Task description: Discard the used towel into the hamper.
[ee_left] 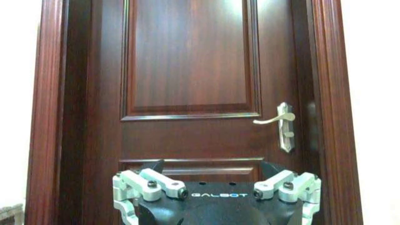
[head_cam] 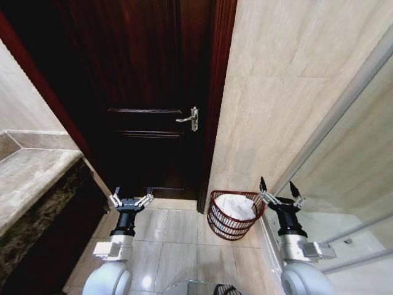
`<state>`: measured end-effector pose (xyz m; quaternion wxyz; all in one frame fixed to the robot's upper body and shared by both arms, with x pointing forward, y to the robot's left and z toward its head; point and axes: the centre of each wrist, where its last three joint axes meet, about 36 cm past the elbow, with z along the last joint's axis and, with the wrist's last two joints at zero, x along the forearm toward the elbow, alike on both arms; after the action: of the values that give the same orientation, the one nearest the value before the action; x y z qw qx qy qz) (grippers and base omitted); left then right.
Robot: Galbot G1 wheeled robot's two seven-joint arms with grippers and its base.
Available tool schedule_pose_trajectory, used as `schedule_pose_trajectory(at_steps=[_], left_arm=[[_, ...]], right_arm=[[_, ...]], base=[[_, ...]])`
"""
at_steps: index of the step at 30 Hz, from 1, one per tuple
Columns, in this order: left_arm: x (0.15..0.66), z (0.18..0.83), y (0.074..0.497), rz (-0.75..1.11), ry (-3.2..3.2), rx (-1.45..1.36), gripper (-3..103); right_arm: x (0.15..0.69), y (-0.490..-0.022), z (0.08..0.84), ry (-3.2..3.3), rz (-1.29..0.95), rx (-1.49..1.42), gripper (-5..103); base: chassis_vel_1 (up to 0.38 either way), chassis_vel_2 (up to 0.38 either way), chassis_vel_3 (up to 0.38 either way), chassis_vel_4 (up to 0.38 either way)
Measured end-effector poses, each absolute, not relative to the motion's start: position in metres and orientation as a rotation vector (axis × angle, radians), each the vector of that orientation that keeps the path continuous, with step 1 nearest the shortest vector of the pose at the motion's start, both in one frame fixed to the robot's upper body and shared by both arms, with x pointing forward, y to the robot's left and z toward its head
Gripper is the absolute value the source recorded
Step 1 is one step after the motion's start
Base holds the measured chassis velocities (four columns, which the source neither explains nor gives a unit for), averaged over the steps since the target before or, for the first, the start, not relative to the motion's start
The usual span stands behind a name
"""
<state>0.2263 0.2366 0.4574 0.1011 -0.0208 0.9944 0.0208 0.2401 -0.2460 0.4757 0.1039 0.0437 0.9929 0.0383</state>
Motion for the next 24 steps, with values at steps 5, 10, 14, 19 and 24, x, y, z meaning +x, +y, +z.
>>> schedule_pose_trajectory(at_steps=[5, 10, 14, 19, 24], left_arm=[[0.2266, 0.4574, 0.2369, 0.061, 2.937, -0.060, 100], [0.2269, 0.4572, 0.2375, 0.064, 2.938, -0.059, 100], [0.2277, 0.4574, 0.2376, 0.064, 2.938, -0.058, 100], [0.2276, 0.4576, 0.2367, 0.059, 2.942, -0.055, 100], [0.2276, 0.4576, 0.2371, 0.060, 2.943, -0.056, 100]], right_arm=[[0.2407, -0.2457, 0.4761, 2.928, 0.114, 0.133, 100], [0.2412, -0.2457, 0.4766, 2.927, 0.114, 0.134, 100], [0.2419, -0.2458, 0.4773, 2.926, 0.114, 0.136, 100], [0.2426, -0.2456, 0.4777, 2.925, 0.115, 0.138, 100], [0.2433, -0.2457, 0.4782, 2.923, 0.117, 0.139, 100]], base=[[0.000, 0.000, 0.000, 0.000], [0.000, 0.000, 0.000, 0.000], [0.000, 0.000, 0.000, 0.000], [0.000, 0.000, 0.000, 0.000], [0.000, 0.000, 0.000, 0.000]])
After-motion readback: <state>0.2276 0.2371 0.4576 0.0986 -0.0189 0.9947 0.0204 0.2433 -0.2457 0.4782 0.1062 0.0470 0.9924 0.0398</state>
